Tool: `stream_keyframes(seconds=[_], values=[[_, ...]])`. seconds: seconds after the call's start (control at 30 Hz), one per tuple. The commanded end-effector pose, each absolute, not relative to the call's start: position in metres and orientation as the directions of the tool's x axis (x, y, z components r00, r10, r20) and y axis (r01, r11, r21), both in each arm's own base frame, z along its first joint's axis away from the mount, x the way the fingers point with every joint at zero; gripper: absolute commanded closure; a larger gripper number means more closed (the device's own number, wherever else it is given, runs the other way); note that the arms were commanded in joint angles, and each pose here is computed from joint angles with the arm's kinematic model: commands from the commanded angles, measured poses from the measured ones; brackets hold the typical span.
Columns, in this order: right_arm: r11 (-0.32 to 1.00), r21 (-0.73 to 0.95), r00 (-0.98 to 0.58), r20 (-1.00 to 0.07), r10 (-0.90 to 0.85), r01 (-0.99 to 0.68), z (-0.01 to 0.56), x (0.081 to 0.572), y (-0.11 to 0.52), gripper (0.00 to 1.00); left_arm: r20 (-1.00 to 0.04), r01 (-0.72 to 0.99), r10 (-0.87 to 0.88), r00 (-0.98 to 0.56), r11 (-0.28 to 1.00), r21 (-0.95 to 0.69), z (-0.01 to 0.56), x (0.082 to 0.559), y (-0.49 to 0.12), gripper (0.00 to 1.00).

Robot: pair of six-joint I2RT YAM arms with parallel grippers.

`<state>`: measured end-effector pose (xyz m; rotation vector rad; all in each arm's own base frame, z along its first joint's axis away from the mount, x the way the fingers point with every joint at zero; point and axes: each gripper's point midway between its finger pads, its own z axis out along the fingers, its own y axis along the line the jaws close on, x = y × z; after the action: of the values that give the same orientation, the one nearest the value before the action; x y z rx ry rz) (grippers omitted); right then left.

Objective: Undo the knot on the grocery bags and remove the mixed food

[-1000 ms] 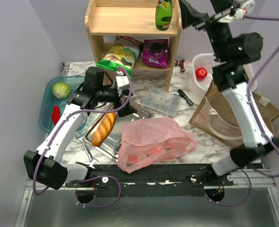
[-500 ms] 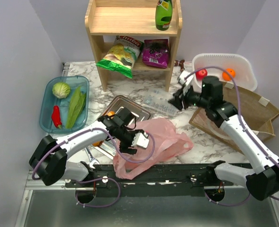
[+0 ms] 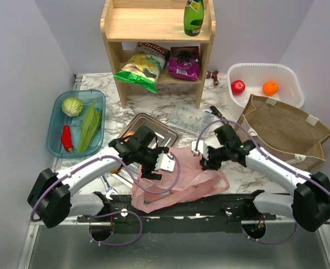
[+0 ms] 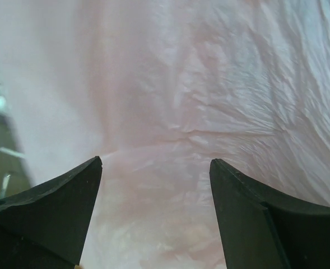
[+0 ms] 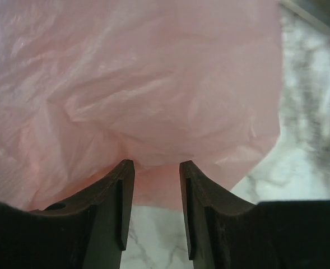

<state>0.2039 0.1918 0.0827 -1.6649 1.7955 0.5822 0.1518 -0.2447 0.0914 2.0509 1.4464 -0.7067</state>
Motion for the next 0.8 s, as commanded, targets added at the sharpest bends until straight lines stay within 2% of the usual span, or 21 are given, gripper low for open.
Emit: stream_keyframes(seconds=[0.0,0.07,0.13,0.27,0.3,0.43,0.67,0.77], values=[[-0.046,-0.189,0.152,-0.598,-0.787,-0.981,0.043,0.192,0.182,0.55,-0.837,0.992,0.533,0.123,-0.073,0.100,0.158,0.176,-0.261,0.18],[-0.052,-0.214,0.170,-0.583,-0.794,-0.975,0.034,0.193,0.179,0.55,-0.850,0.993,0.519,0.091,0.017,0.117,0.167,0.197,-0.263,0.15],[-0.051,-0.236,0.182,-0.575,-0.798,-0.970,0.031,0.197,0.178,0.54,-0.839,0.992,0.537,0.081,0.040,0.122,0.166,0.210,-0.267,0.13],[-0.064,-0.283,0.218,-0.559,-0.800,-0.957,0.029,0.204,0.178,0.52,-0.823,0.999,0.568,0.008,0.024,0.027,0.163,0.219,-0.287,0.08],[-0.063,-0.299,0.227,-0.554,-0.801,-0.952,0.029,0.205,0.177,0.52,-0.811,1.000,0.584,0.003,0.004,0.007,0.159,0.220,-0.295,0.02],[-0.072,-0.386,0.284,-0.527,-0.801,-0.920,0.031,0.212,0.173,0.51,-0.766,0.998,0.642,-0.033,-0.021,-0.061,0.129,0.224,-0.313,0.02],[-0.124,-0.536,0.421,-0.477,-0.772,-0.835,0.043,0.210,0.165,0.48,-0.614,0.985,0.775,-0.148,0.060,-0.161,0.074,0.244,-0.321,0.18],[-0.109,-0.527,0.410,-0.497,-0.765,-0.843,0.049,0.205,0.165,0.45,-0.606,0.991,0.789,-0.098,0.020,-0.134,0.070,0.240,-0.324,0.35]])
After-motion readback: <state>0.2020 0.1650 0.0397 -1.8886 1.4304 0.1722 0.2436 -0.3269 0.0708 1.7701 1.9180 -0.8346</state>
